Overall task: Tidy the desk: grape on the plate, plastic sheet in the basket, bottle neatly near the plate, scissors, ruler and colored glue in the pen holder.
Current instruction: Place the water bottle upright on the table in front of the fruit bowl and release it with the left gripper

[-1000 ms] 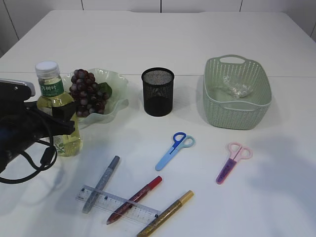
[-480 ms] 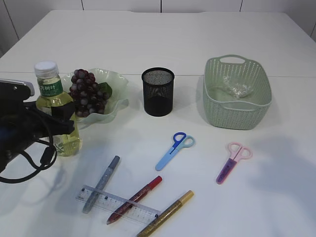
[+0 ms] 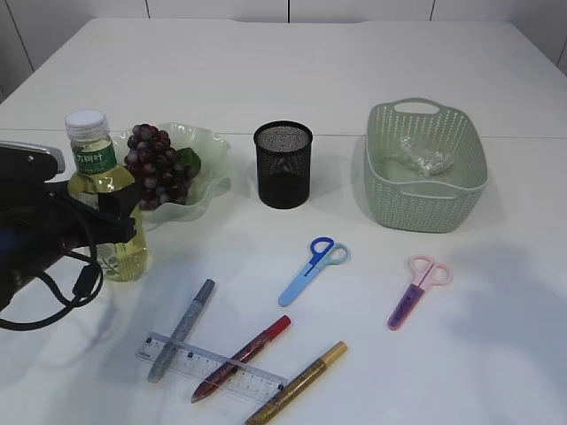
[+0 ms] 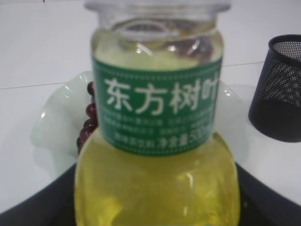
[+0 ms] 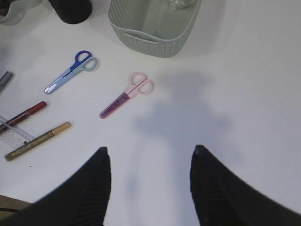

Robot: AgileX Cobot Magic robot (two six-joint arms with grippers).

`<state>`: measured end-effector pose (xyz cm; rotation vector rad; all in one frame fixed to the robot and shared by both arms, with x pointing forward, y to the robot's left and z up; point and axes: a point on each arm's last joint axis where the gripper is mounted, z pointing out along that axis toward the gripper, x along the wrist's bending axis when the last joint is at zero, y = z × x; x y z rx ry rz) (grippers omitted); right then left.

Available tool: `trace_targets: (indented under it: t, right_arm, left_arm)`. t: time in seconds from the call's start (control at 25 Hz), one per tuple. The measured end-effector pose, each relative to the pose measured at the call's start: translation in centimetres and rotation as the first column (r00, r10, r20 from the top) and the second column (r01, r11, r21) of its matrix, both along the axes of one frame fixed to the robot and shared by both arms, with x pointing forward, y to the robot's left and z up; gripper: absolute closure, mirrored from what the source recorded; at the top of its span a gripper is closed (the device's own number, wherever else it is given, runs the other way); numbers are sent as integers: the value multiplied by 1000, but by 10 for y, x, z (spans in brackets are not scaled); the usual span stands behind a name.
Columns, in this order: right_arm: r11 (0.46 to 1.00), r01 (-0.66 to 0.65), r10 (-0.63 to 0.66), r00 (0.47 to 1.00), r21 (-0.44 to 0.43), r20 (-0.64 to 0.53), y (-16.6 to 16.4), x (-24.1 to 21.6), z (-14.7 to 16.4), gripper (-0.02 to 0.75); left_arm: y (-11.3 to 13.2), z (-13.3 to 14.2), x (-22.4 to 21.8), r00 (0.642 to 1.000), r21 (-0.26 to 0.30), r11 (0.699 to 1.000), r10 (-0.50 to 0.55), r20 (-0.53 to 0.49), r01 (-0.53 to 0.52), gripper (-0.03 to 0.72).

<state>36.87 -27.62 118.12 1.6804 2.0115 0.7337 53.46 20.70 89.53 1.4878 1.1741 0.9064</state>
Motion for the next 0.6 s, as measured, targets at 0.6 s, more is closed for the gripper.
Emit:
trace_targets:
  t: [0.6]
  right_arm:
    - [1000,-6,6,1000,10,-1,1,0,0,307]
  left_arm:
    - [-1,0,0,1000,2,1000,-8,2,8,116]
